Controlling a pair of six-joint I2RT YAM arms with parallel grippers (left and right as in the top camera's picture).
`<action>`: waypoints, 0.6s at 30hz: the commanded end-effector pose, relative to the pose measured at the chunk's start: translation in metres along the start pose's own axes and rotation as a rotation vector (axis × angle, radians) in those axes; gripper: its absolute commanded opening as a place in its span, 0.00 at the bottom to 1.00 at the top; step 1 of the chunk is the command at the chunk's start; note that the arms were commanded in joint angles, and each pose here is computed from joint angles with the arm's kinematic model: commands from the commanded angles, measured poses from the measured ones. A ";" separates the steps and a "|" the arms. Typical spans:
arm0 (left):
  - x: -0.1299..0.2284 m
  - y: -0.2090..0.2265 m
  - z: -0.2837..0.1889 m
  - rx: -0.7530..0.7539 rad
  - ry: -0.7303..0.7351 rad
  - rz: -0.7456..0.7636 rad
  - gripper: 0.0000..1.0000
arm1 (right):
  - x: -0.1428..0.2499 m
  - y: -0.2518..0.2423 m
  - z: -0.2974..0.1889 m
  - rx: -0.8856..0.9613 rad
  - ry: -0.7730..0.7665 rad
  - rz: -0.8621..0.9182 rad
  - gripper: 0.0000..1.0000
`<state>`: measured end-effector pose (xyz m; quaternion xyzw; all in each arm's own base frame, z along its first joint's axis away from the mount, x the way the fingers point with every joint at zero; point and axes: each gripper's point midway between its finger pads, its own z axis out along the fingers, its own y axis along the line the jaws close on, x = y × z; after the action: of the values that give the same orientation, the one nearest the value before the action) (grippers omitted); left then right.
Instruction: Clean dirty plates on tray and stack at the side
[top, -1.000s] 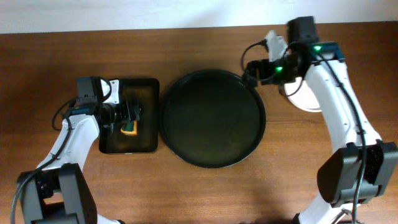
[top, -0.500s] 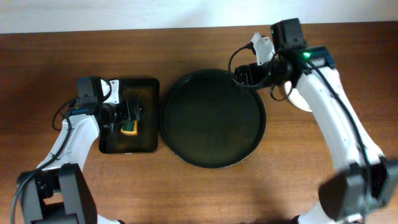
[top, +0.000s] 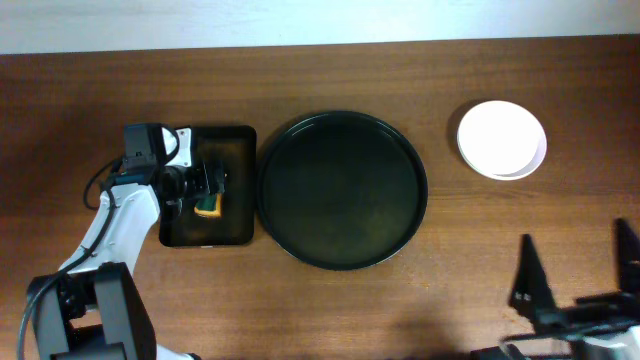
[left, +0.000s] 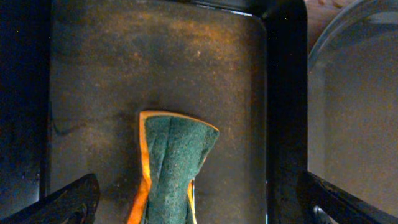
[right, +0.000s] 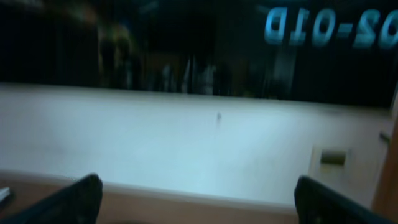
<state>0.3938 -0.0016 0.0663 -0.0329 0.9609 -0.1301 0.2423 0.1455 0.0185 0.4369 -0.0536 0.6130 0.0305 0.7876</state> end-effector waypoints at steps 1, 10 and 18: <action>0.001 0.003 0.000 -0.006 0.000 0.007 0.99 | 0.057 0.001 0.009 0.016 -0.081 -0.002 0.99; 0.001 0.003 0.000 -0.006 0.000 0.007 0.99 | 0.188 0.017 0.039 -0.046 -0.107 -0.005 0.99; 0.001 0.003 0.000 -0.006 0.000 0.007 0.99 | 0.292 0.027 0.029 -0.095 0.305 0.013 0.99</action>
<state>0.3938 -0.0016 0.0663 -0.0329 0.9608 -0.1301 0.2424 0.2427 0.0433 0.1696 -0.0886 0.7120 0.0537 0.6945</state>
